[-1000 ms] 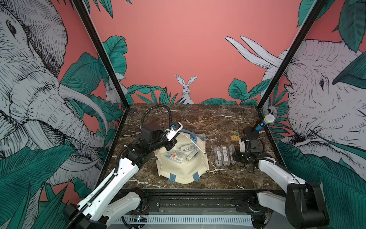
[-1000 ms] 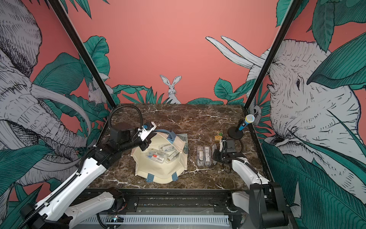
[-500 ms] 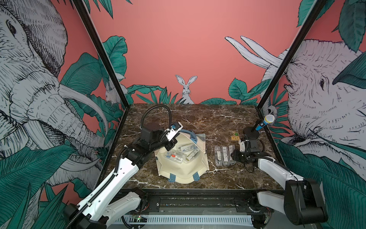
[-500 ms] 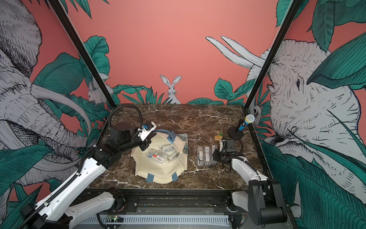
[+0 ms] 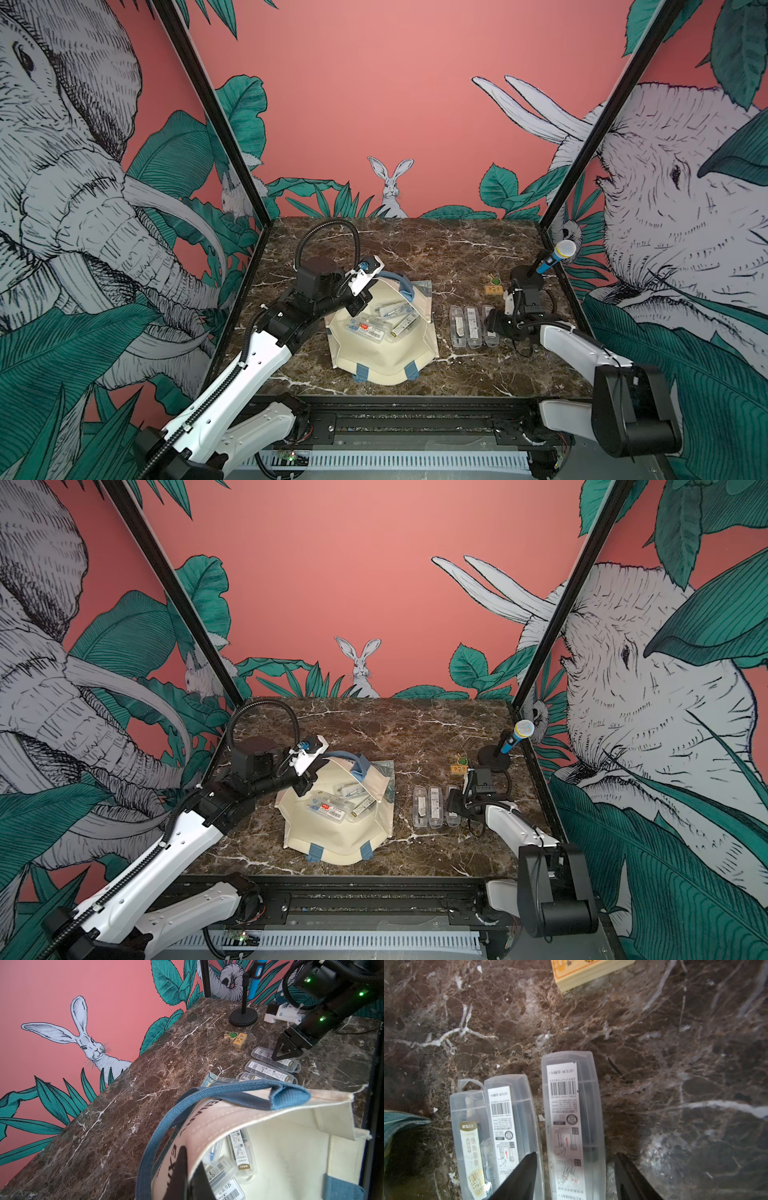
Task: Take out the compass set from the canvas bag
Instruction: Place the compass set at the center of the board.
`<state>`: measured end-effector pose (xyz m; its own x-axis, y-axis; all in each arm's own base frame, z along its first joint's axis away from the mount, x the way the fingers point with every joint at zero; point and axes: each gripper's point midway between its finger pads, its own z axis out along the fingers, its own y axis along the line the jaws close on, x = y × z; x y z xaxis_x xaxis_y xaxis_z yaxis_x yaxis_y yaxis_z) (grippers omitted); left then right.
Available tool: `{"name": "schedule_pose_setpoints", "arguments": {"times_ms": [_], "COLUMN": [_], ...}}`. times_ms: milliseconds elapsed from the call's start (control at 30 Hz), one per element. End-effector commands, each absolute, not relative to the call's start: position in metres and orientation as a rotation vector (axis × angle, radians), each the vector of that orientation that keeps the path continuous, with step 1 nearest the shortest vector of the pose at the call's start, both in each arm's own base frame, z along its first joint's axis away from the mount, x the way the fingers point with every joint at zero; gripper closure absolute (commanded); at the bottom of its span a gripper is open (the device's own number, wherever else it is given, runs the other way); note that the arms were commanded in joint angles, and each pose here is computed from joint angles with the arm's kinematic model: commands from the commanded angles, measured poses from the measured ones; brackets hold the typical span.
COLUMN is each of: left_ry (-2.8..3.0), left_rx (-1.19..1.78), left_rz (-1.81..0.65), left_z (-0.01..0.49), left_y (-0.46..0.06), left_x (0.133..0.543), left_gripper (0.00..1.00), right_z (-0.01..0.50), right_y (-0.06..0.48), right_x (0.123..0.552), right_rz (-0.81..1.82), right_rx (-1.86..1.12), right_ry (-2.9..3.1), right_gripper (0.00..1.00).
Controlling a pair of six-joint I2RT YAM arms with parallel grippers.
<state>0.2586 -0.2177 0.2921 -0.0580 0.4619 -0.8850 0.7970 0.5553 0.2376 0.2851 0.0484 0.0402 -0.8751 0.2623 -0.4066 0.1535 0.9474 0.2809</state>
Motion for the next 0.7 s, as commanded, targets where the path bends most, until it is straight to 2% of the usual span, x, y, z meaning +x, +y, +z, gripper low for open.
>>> {"name": "schedule_pose_setpoints", "arguments": {"times_ms": [0,367,667], "left_ry": [1.587,1.592,1.591], "left_rx": [1.029,1.027,1.027], "left_rz": [-0.416,-0.421,-0.425], "left_z": [0.321,0.321,0.321], "left_y": [-0.223,-0.223,-0.223], "left_x": [0.256,0.255,0.255], "left_gripper": [1.00,1.00,1.00], "right_z": [0.043,0.030,0.029], "right_y": [0.043,0.053,0.057], "right_x": [0.296,0.305,0.301], "right_rz": [0.305,0.371,0.391], "right_rx": [0.307,0.275,0.236], "right_ry": [2.633,2.655,2.670], "right_gripper": [0.38,0.49,0.55]}}
